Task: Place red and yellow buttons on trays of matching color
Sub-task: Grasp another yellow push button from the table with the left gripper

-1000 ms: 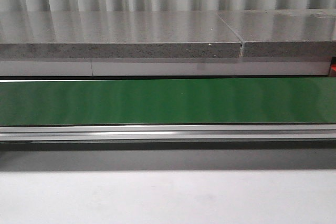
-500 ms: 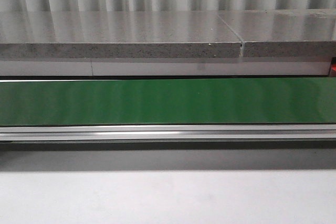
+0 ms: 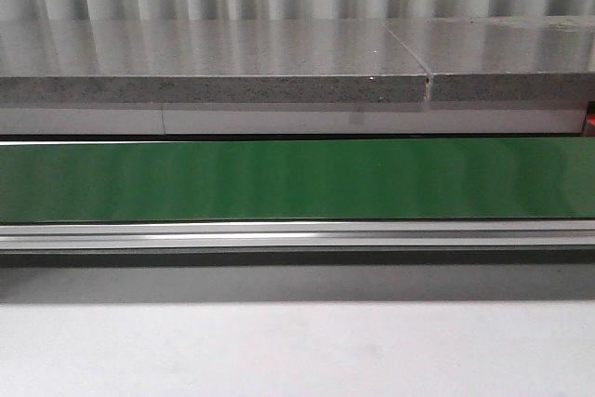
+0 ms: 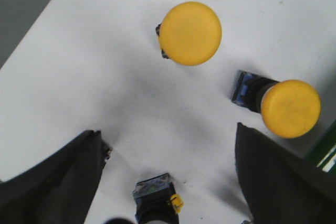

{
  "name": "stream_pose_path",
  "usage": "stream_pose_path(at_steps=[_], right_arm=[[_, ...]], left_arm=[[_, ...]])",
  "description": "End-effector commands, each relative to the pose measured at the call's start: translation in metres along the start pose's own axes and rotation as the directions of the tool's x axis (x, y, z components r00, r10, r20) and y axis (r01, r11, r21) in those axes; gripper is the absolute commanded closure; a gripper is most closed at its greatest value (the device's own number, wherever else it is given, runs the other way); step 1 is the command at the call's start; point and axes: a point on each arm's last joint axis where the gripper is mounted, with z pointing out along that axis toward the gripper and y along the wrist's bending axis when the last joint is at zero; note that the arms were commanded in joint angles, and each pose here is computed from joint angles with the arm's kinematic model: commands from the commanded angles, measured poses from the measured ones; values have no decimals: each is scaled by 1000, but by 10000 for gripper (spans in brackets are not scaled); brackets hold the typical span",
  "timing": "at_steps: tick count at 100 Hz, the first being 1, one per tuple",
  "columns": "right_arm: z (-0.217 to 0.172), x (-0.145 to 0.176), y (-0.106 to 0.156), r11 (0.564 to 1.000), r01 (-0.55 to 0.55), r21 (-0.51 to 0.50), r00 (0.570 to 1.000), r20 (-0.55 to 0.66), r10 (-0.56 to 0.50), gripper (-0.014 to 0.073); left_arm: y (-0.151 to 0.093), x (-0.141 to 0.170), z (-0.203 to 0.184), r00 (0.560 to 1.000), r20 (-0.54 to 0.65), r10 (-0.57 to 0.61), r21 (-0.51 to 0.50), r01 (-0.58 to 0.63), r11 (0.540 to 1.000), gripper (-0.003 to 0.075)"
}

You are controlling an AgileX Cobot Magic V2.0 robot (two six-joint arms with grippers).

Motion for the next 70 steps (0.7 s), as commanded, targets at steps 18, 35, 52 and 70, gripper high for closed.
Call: stream_pose_path(at_steps=[18, 35, 52, 70], right_arm=[[-4, -13, -1, 1000, 10, 13, 996, 84, -11, 662], [-4, -13, -1, 1000, 10, 13, 996, 84, -11, 662], [-4, -13, -1, 1000, 10, 13, 996, 84, -11, 662], [-4, -13, -1, 1000, 10, 13, 996, 84, -11, 662]], left_arm=[[-6, -30, 12, 1000, 11, -17, 35, 17, 999, 206], [-7, -40, 36, 1000, 3, -29, 45, 29, 999, 206], [-6, -46, 47, 999, 34, -33, 47, 32, 998, 218], [-7, -51, 47, 996, 84, -36, 52, 32, 998, 358]])
